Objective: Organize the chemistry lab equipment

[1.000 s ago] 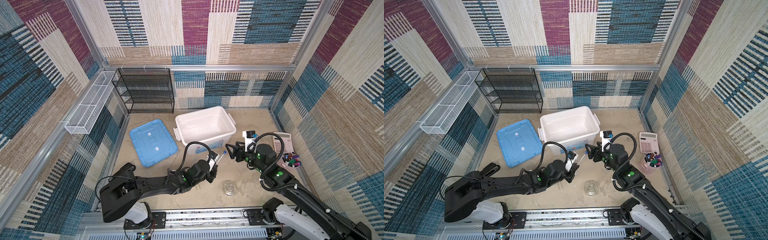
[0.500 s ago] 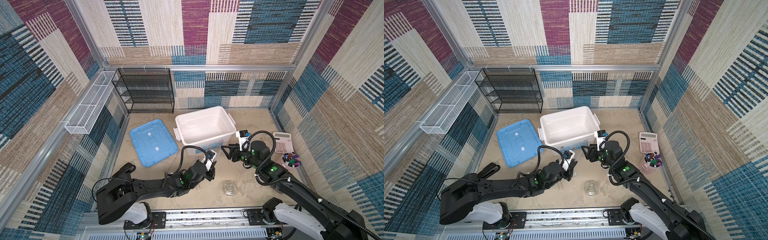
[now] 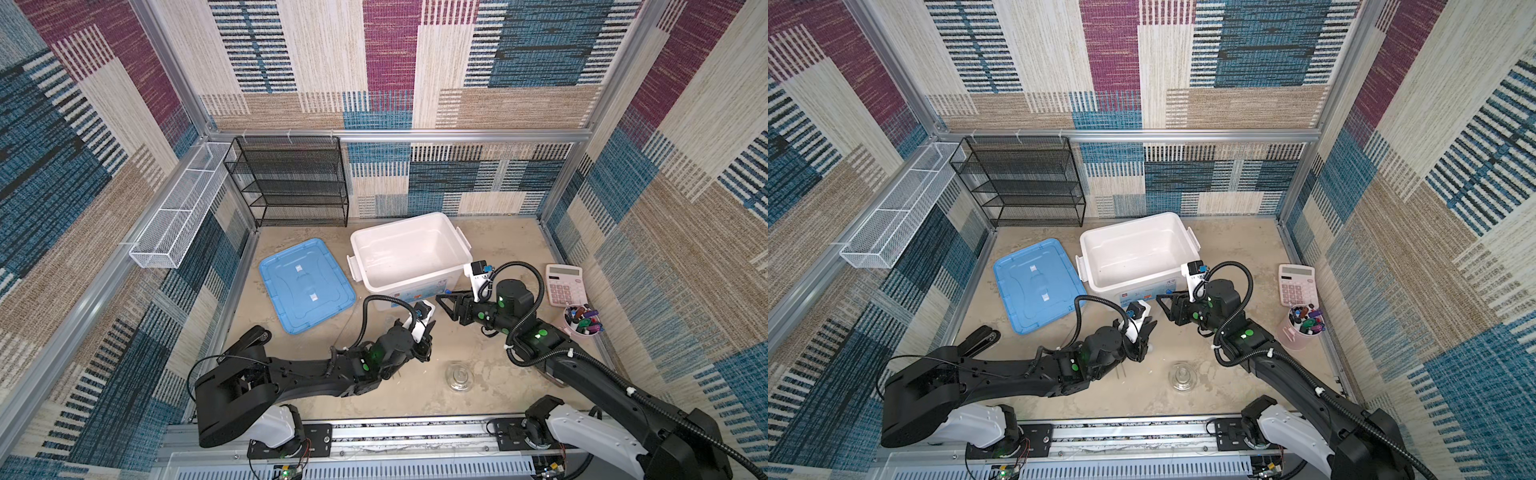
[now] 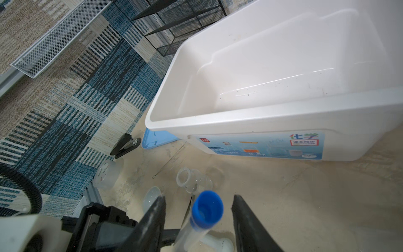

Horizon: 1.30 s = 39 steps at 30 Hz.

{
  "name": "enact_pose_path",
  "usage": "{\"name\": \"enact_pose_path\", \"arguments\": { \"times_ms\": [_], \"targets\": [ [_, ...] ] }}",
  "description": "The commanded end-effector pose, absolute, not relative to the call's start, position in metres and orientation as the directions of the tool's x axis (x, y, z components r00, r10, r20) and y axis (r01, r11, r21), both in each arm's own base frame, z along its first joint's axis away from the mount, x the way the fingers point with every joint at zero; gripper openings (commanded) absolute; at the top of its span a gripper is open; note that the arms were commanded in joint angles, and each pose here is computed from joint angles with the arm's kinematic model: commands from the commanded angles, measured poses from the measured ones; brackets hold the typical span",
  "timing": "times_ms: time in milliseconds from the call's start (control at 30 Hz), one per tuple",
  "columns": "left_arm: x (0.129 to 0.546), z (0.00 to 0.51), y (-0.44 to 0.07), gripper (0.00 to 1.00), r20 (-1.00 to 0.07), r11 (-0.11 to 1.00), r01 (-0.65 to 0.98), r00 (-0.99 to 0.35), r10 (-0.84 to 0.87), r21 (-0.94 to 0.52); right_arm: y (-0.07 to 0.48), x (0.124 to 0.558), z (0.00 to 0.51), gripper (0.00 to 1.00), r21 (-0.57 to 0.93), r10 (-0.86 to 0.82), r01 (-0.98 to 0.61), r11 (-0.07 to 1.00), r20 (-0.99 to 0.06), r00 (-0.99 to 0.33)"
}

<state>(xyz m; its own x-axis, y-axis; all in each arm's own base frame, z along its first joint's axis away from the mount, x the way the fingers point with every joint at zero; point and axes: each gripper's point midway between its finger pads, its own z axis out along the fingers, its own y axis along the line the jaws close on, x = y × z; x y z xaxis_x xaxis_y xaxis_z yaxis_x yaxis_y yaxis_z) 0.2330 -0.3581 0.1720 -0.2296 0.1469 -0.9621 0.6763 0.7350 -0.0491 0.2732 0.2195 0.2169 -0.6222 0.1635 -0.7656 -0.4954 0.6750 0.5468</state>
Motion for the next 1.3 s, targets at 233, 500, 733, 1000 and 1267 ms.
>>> {"name": "enact_pose_path", "arguments": {
  "times_ms": [233,500,733,1000,1267],
  "targets": [
    [0.236,0.180,-0.359,0.14,-0.973,0.744,0.668,-0.191,0.132,-0.030,0.225,0.272,0.226,0.42,0.569,0.181,-0.519,0.638,-0.766,-0.617],
    [0.237,0.178,-0.358,0.14,-0.972,0.750,0.661,-0.190,0.142,-0.020,0.225,0.273,0.223,0.33,0.572,0.179,-0.510,0.642,-0.759,-0.626],
    [0.237,0.175,-0.360,0.14,-0.970,0.745,0.667,-0.192,0.151,-0.016,0.226,0.273,0.222,0.28,0.573,0.176,-0.509,0.642,-0.756,-0.630],
    [0.237,0.170,-0.362,0.15,-0.966,0.741,0.671,-0.206,0.156,-0.024,0.228,0.271,0.225,0.24,0.592,0.185,-0.508,0.626,-0.745,-0.641],
    [0.238,0.168,-0.365,0.18,-0.964,0.743,0.668,-0.216,0.157,-0.028,0.225,0.270,0.228,0.21,0.593,0.193,-0.500,0.631,-0.744,-0.640]
  ]
}}
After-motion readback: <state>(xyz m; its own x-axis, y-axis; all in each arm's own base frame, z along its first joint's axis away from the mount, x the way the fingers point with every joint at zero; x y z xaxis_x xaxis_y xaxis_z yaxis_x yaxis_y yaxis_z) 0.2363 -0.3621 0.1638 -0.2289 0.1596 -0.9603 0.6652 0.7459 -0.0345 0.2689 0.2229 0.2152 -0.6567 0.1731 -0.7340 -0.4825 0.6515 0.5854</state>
